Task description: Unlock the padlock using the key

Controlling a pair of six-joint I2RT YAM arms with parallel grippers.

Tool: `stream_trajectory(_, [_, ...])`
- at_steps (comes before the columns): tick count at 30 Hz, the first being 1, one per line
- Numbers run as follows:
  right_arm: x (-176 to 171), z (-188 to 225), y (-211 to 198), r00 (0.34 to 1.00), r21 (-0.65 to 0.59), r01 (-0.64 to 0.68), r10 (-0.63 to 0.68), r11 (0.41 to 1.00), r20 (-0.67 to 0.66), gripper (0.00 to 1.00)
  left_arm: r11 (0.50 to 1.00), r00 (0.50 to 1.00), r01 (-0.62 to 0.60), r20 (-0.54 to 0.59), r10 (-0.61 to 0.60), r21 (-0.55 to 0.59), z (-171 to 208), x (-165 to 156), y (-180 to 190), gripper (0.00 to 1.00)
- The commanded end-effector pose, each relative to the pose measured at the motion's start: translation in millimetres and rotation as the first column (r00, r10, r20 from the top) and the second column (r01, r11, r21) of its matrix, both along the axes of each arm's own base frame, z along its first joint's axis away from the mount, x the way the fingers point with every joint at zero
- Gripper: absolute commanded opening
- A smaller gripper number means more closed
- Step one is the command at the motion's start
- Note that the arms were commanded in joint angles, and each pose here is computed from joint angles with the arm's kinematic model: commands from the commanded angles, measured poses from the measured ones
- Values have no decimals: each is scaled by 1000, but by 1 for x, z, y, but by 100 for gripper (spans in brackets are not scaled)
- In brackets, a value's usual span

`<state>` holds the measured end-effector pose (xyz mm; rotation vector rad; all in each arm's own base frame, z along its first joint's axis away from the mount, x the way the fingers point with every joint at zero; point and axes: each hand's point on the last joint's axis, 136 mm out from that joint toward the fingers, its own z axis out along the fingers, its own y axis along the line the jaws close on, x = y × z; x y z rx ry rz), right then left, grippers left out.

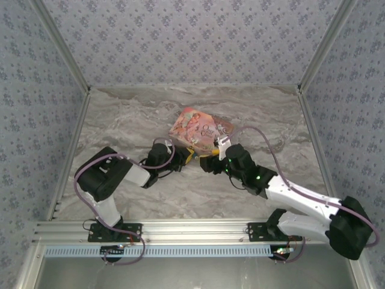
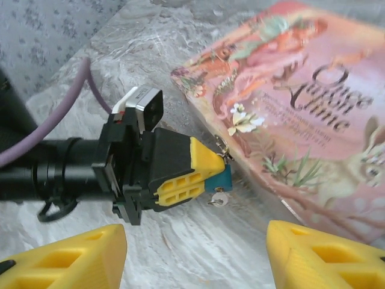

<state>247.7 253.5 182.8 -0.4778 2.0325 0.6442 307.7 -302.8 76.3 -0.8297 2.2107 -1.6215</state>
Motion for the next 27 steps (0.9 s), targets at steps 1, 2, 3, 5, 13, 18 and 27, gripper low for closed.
stream_trajectory(1, [-3,4,-17,979,-280,-42,95,959,180,66,999,999,29,39,-28,-25,27,1,-8,0])
stream_trajectory(2, [-3,6,-18,969,-321,-49,123,946,213,67,999,999,28,36,-27,-24,28,1,-7,0])
stream_trajectory(3, [-6,5,-18,952,-388,-64,172,920,252,67,999,999,26,35,-26,-22,29,1,-6,0])
stream_trajectory(5, [-5,4,-24,913,-528,-31,239,849,330,67,1000,999,24,32,-24,-20,31,1,-5,0])
stream_trajectory(13, [2,-11,-14,781,-752,41,449,658,435,67,997,999,36,24,-35,-68,47,0,-9,0])
stream_trajectory(18, [6,-34,5,736,-828,38,545,559,402,65,997,999,35,19,-33,-76,54,-1,-9,0])
stream_trajectory(27, [10,-46,32,698,-834,-6,599,552,392,49,995,999,46,21,-44,-91,65,-4,-12,0])
